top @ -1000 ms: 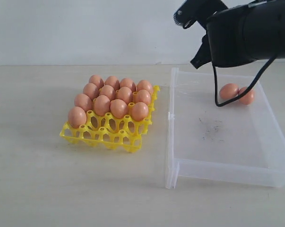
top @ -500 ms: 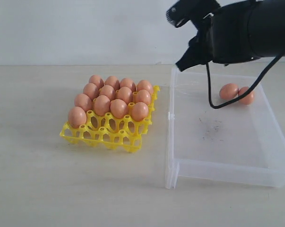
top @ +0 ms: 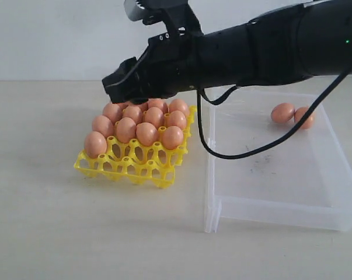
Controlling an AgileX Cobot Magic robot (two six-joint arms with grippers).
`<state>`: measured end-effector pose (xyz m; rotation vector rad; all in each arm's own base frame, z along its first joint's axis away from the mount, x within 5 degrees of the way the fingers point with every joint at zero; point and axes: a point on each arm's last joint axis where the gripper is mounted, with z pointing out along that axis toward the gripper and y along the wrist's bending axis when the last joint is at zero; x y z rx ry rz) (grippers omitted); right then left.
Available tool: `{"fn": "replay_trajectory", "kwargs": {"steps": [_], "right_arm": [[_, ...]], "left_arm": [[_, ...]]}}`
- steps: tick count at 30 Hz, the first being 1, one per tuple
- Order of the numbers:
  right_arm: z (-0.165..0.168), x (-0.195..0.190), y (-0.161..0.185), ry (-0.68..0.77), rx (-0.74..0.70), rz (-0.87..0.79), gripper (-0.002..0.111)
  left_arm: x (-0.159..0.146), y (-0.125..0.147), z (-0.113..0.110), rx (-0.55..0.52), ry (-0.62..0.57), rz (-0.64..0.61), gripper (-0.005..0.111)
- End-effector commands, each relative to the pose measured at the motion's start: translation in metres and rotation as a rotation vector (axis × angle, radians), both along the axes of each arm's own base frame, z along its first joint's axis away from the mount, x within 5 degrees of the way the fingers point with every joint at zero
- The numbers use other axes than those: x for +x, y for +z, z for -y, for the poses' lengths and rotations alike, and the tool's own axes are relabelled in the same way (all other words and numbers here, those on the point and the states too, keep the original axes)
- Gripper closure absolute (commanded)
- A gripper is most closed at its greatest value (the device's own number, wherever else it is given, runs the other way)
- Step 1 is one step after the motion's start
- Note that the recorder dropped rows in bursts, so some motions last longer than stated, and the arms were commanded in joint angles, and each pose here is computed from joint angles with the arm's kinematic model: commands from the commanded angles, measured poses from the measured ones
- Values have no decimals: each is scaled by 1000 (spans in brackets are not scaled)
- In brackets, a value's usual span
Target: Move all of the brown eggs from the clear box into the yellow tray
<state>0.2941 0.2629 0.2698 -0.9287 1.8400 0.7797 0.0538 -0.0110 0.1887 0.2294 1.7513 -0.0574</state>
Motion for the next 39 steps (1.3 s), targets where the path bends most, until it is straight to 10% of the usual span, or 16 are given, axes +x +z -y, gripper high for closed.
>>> {"fn": "replay_trajectory", "kwargs": {"steps": [1, 18, 28, 39], "right_arm": [[13, 1, -12, -44, -214, -14, 109], [18, 45, -70, -454, -154, 133, 109], [-42, 10, -76, 29, 137, 300, 109], [-37, 24, -123, 67, 246, 279, 109]], "left_arm": [[0, -1, 0, 1, -5, 3, 103], [0, -1, 0, 1, -5, 3, 103], [0, -1, 0, 1, -5, 3, 103], [0, -1, 0, 1, -5, 3, 103]]}}
